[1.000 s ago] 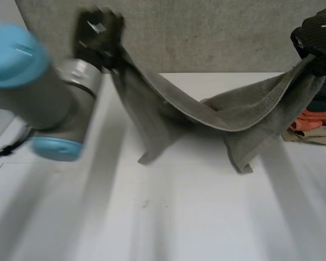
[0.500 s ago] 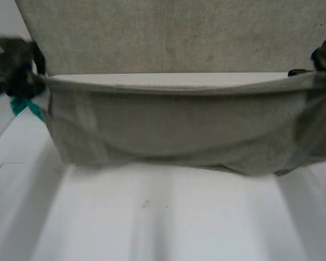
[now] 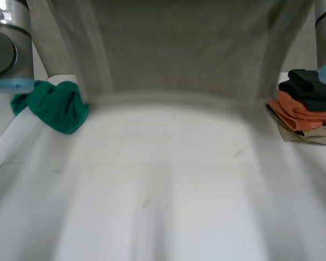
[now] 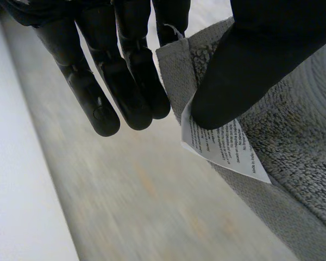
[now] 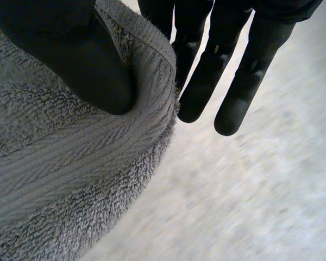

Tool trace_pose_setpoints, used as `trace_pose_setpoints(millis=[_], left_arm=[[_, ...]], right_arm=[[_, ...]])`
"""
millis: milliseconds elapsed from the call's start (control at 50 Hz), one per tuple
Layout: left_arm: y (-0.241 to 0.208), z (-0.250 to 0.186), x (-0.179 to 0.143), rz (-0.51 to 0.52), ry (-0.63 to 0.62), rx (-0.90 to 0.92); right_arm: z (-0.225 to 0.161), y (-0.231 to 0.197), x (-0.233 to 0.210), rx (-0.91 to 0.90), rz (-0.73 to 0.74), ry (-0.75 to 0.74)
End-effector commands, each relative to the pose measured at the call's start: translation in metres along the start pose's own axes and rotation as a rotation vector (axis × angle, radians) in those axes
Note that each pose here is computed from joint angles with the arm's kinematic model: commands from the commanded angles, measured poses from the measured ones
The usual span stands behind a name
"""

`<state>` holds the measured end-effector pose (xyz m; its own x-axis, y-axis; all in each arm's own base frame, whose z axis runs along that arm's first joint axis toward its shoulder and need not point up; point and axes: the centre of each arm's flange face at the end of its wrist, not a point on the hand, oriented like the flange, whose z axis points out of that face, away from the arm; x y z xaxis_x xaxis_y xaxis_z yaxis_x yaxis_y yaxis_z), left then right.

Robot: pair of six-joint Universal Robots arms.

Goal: Fold the laundry.

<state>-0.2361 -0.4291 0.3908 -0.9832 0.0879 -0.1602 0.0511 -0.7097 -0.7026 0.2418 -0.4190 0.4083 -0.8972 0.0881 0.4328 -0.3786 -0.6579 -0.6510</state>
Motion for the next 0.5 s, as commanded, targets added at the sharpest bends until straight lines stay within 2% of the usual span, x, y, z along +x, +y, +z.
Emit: trace_pose_setpoints(millis=[20, 80, 200, 320, 420, 500], left_arm=[[0.002, 0.001, 0.003, -0.009, -0.015, -0.005], [0.02, -0.016, 0.008, -0.011, 0.011, -0.094], [0.059, -0.061, 0.019, -0.013, 0.072, -0.27], [0.099, -0.132, 0.033, -0.013, 0.166, -0.51], [0.115, -0.187, 0.037, 0.011, 0.229, -0.693], [0.104, -0.221, 0.03, 0.08, 0.286, -0.834]], right_arm=[[0.0, 0.001, 0.002, 0.009, 0.013, 0.028], [-0.012, 0.016, -0.007, -0.072, 0.014, -0.024], [-0.058, 0.069, -0.048, -0.315, 0.038, -0.244], [-0.105, 0.114, -0.082, -0.499, 0.051, -0.409], [-0.139, 0.138, -0.096, -0.641, 0.032, -0.507], [-0.164, 0.139, -0.096, -0.763, -0.001, -0.606]])
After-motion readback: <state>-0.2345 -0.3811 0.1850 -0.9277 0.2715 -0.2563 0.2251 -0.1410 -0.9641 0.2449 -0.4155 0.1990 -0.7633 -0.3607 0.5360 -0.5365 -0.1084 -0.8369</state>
